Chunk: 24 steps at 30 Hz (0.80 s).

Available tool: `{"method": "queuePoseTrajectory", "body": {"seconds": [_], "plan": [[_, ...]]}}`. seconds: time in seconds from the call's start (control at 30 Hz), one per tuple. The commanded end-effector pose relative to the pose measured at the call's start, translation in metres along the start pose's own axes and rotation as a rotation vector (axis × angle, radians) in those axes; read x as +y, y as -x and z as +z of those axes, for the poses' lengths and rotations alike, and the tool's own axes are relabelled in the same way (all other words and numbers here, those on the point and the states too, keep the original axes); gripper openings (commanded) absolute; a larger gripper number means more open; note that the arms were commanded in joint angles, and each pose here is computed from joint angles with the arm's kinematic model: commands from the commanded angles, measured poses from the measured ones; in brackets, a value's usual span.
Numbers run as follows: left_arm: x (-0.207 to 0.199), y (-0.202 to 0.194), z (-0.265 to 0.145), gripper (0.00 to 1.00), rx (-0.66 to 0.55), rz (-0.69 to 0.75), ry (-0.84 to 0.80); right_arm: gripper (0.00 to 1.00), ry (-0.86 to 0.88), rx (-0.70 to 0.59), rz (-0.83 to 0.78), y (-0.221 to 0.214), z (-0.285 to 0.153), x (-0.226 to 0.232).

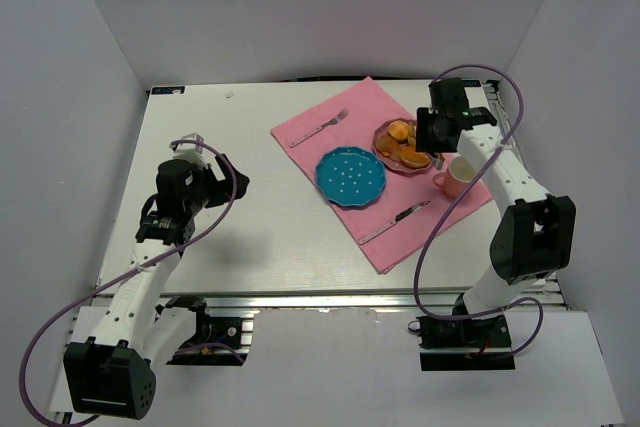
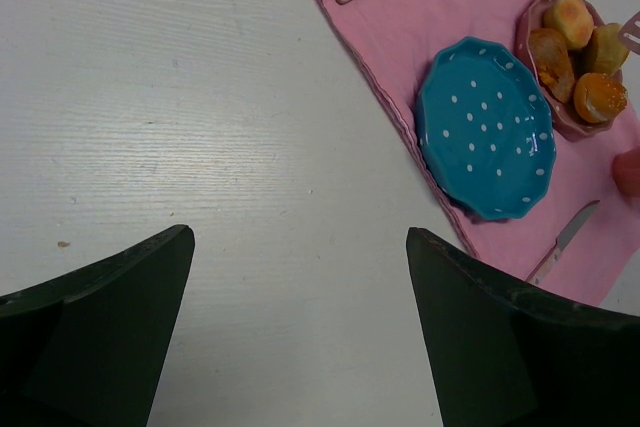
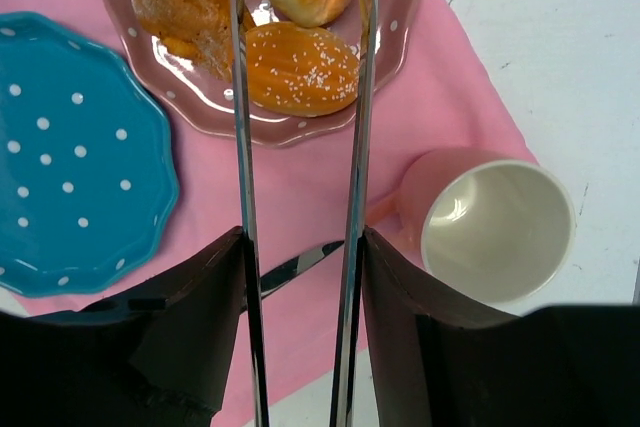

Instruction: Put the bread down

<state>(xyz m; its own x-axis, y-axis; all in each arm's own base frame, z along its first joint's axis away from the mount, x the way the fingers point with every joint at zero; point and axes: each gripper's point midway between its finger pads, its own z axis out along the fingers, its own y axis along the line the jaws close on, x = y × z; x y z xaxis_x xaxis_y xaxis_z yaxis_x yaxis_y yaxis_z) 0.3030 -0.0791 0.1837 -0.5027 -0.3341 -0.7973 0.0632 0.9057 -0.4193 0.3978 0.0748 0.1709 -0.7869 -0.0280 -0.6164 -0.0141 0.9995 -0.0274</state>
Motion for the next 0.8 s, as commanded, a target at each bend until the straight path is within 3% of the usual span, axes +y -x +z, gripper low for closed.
{"method": "queuePoseTrajectory", "body": {"seconds": [0.0, 0.4, 0.77], "plan": [[-0.001, 0.000, 0.000, 0.98, -0.004, 0.006, -0.003, 0.54, -0.011, -0.077, 0.009, 0.027, -0.002, 0.002], [0.001, -0.002, 0.002, 0.98, 0.005, 0.006, 0.006, 0.51, -0.025, -0.030, -0.010, 0.017, 0.016, 0.004], [0.002, -0.001, 0.001, 0.98, 0.002, 0.008, 0.011, 0.27, -0.023, -0.055, 0.009, 0.027, 0.010, 0.004]]}}
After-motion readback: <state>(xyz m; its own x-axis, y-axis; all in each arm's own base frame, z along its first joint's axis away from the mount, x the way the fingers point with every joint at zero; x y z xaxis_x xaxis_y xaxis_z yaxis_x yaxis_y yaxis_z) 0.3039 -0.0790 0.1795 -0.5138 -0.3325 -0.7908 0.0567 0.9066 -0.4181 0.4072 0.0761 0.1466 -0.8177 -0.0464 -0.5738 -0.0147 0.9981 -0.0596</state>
